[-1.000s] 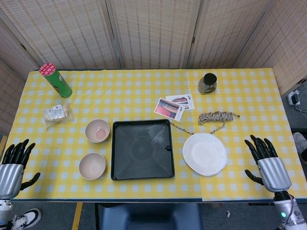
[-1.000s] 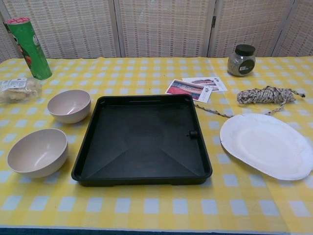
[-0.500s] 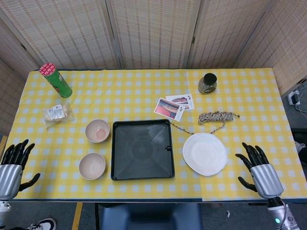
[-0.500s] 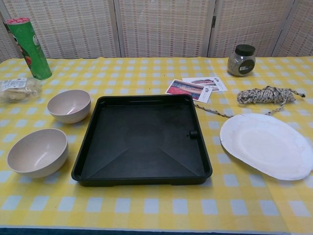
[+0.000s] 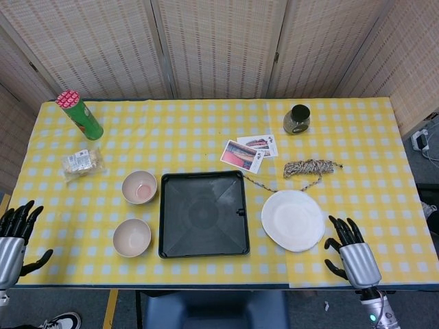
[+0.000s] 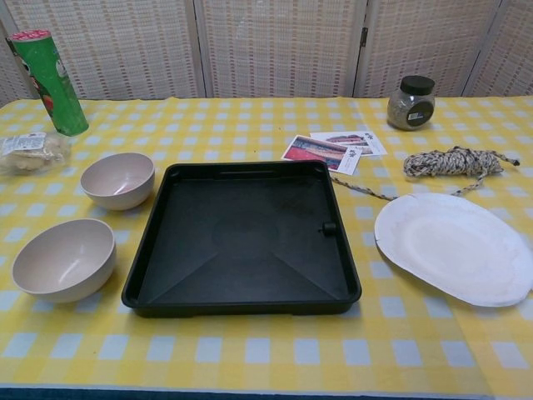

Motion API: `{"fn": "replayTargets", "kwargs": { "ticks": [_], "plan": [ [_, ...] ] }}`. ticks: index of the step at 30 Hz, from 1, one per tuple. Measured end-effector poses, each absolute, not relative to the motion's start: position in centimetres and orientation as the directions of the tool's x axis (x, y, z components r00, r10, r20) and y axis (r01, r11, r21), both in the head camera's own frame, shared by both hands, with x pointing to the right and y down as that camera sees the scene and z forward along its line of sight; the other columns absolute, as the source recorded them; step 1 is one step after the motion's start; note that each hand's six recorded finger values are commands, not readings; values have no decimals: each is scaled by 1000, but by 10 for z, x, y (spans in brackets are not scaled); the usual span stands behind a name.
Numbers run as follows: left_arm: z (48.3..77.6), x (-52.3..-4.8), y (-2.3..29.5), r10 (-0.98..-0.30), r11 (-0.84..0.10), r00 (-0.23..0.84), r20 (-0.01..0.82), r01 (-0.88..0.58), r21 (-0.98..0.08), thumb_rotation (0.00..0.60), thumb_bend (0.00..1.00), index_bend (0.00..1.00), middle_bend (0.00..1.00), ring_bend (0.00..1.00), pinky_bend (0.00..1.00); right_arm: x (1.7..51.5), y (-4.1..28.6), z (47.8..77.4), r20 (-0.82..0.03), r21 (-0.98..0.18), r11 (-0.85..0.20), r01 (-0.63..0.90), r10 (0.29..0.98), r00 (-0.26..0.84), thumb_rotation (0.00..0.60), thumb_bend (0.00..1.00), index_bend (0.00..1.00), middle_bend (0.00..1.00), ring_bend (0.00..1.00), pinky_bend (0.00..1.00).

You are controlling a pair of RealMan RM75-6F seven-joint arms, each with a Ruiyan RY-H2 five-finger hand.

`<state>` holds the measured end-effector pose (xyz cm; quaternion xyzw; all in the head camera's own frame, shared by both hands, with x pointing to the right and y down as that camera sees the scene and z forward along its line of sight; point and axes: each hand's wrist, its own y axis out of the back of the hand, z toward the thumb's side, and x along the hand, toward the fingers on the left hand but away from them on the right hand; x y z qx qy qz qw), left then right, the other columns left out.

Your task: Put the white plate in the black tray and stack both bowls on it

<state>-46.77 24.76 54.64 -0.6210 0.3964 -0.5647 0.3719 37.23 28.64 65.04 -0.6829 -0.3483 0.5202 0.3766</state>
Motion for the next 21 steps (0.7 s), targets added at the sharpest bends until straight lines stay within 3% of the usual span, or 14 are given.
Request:
{"fn": "replayTargets", "kwargs": {
  "ticks": [8, 21],
  "plan": [
    [545, -468, 248, -908, -419, 60, 415, -87, -904, 600, 271, 0, 0, 0, 0, 354, 292, 677, -458, -857, -495, 145, 859, 227, 600, 251, 539, 92, 88, 0],
    [545, -468, 249, -905, -424, 60, 421, -91, -901, 600, 271, 0, 0, 0, 0, 328, 286, 696, -480, -838, -526, 142, 837, 264, 600, 282, 539, 92, 84, 0]
  ]
}}
